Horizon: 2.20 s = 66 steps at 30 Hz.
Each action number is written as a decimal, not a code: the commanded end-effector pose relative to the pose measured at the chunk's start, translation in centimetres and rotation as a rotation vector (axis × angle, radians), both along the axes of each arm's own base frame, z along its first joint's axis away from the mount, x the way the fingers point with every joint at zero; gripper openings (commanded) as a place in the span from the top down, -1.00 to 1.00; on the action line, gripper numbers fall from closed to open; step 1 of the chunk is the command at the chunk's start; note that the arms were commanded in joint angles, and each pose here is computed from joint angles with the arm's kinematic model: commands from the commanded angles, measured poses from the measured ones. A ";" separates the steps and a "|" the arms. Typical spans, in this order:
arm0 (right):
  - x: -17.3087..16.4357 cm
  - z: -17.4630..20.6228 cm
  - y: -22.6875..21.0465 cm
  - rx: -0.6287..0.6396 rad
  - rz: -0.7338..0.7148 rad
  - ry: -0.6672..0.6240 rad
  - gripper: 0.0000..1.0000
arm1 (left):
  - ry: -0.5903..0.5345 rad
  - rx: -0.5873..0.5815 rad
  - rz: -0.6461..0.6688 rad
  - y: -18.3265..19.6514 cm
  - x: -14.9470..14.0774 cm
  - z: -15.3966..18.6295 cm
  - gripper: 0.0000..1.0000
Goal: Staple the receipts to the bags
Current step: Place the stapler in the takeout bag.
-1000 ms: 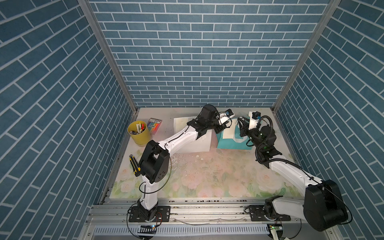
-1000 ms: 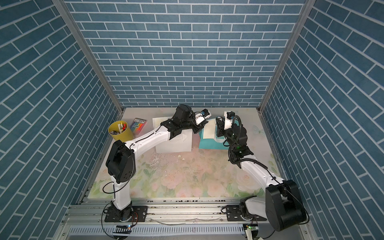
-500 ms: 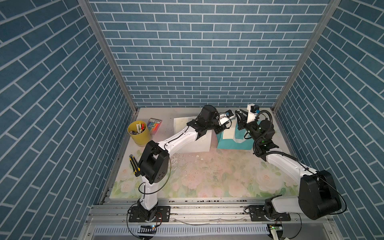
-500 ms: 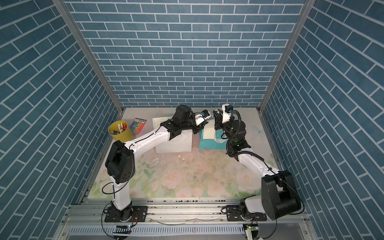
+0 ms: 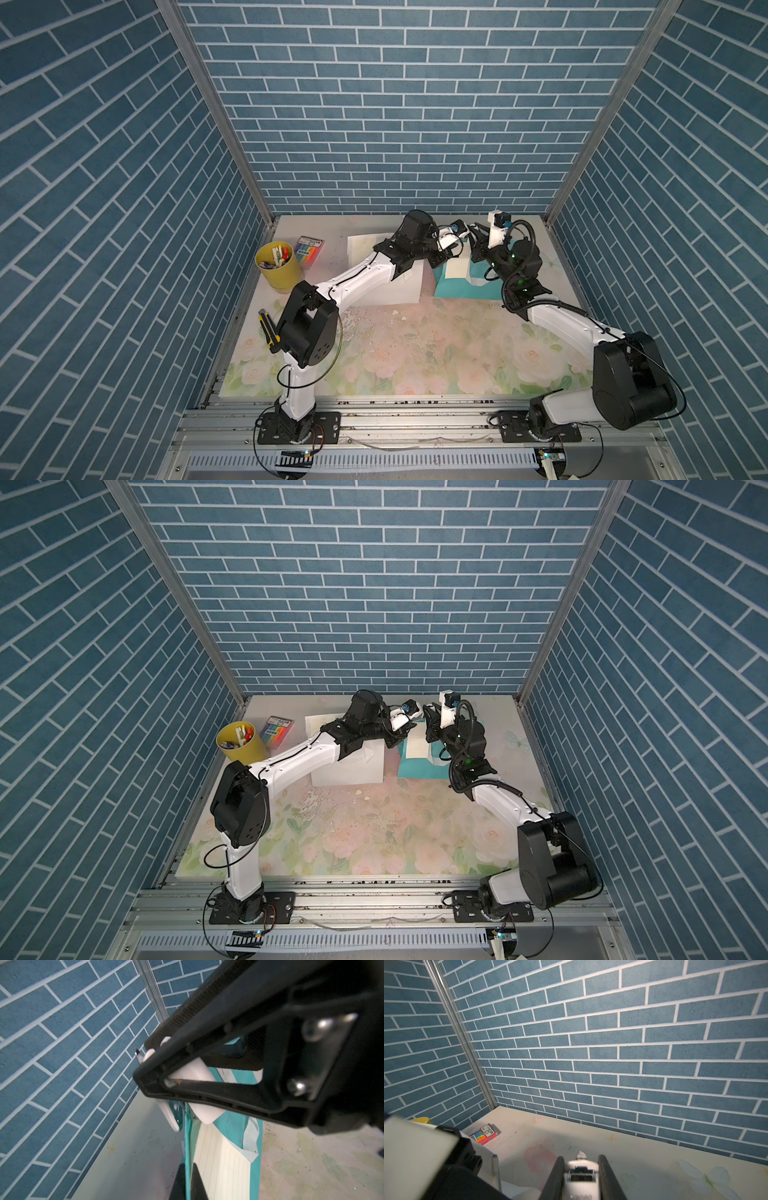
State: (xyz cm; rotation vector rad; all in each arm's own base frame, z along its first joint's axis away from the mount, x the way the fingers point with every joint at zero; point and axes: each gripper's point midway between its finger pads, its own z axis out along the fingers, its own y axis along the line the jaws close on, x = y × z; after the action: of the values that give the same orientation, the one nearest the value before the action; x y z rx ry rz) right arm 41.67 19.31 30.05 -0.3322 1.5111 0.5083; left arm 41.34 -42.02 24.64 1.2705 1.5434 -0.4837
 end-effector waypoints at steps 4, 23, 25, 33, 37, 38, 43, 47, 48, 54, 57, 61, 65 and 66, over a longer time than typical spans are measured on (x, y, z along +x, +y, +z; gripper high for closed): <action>-0.6 0.9 0.4 0.008 0.004 -0.023 1.00 | 0.000 -0.004 -0.031 -0.4 -0.6 0.2 1.00; -1.3 2.9 0.2 0.013 -0.008 -0.012 1.00 | 0.029 0.006 -0.029 -0.6 -0.5 -0.5 1.00; -1.2 2.9 0.4 0.017 -0.003 -0.007 1.00 | 0.029 0.009 -0.028 -0.6 -0.4 -0.5 1.00; -0.8 2.6 1.0 0.014 0.002 0.019 1.00 | 0.037 0.023 -0.023 -0.6 -0.3 -1.2 1.00; -0.7 2.8 1.0 0.008 -0.004 0.030 1.00 | 0.041 0.024 -0.022 -0.6 -0.2 -1.4 1.00; -0.6 2.8 1.0 0.006 -0.004 0.034 1.00 | 0.040 0.024 -0.023 -0.7 -0.2 -1.4 1.00; -0.6 1.9 0.9 -0.001 -0.012 0.059 1.00 | 0.039 0.024 -0.020 -0.6 -0.2 -1.3 1.00; -0.5 1.3 0.9 -0.003 -0.017 0.068 1.00 | 0.040 0.025 -0.020 -0.6 -0.3 -1.3 1.00; -0.4 1.3 0.9 -0.003 -0.018 0.067 1.00 | 0.041 0.024 -0.022 -0.6 -0.3 -1.3 1.00; -0.4 1.7 1.0 -0.002 -0.014 0.060 1.00 | 0.042 0.023 -0.022 -0.7 -0.2 -1.3 1.00; -0.4 1.3 1.1 -0.003 -0.010 0.073 1.00 | 0.042 0.022 -0.023 -0.7 -0.2 -1.3 1.00; -0.4 0.9 1.2 -0.006 -0.002 0.092 0.92 | 0.040 0.022 -0.021 -0.7 -0.2 -1.3 1.00; -0.4 0.8 1.3 -0.007 0.001 0.111 0.62 | 0.042 0.022 -0.023 -0.7 -0.2 -1.4 1.00; -0.4 0.8 1.3 -0.006 -0.002 0.119 0.55 | 0.042 0.022 -0.024 -0.7 -0.2 -1.3 1.00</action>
State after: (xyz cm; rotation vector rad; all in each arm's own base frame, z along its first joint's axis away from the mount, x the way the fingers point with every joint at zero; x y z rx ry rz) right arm 41.14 20.07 29.78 -0.3188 1.6286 0.5034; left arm 41.19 -42.28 24.67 1.2810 1.5438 -0.4995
